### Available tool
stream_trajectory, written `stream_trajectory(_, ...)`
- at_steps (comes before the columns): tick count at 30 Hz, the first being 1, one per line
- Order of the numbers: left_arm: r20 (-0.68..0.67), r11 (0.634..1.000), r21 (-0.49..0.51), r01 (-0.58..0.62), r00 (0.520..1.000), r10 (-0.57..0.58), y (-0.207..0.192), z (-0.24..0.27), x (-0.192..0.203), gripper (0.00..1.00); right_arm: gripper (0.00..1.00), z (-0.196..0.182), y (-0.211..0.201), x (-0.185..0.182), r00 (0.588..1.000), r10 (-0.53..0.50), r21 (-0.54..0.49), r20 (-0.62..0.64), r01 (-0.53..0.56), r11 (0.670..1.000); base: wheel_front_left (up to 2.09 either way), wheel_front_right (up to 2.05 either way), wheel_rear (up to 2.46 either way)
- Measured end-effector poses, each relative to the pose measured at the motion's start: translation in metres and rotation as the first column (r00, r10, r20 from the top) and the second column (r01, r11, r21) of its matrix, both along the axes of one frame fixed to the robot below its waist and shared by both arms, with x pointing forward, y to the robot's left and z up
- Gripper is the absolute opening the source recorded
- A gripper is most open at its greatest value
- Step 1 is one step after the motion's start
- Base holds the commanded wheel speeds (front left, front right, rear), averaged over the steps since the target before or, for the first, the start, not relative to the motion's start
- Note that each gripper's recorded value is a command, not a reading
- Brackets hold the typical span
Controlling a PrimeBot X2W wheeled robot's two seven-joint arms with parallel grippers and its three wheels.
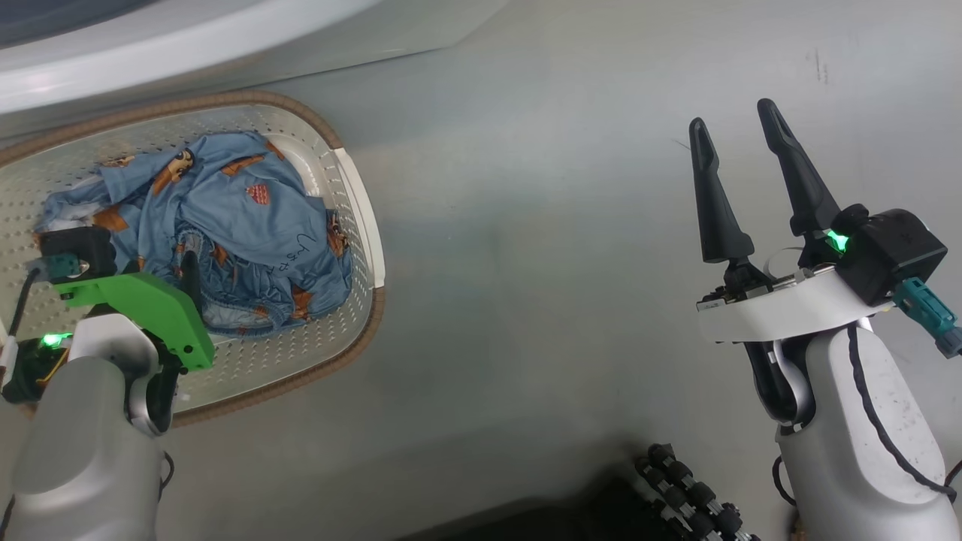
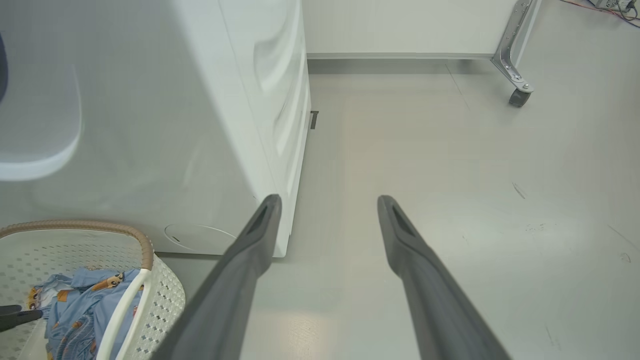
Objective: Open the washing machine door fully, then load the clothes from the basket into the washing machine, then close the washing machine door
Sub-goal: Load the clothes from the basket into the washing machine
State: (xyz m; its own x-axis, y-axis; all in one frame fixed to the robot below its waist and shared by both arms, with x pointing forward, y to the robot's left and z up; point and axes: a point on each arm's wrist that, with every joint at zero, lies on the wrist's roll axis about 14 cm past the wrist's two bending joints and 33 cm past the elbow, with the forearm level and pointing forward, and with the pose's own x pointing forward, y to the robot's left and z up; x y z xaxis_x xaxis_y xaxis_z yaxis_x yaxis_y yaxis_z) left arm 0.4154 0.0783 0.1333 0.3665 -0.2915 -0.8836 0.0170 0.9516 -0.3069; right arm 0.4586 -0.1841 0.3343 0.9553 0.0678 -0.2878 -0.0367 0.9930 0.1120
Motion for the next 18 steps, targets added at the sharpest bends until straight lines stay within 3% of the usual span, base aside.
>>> stream_trajectory(18,-0.074,1.0,0.027,-0.002,0.997,0.004,0.004,-0.041,-0.002,1.0,1.0,-0.026,-0.004,0.001,0.999,-0.003,-0.018,-0.053,0.002,1.0,0.0,0.0,0.0)
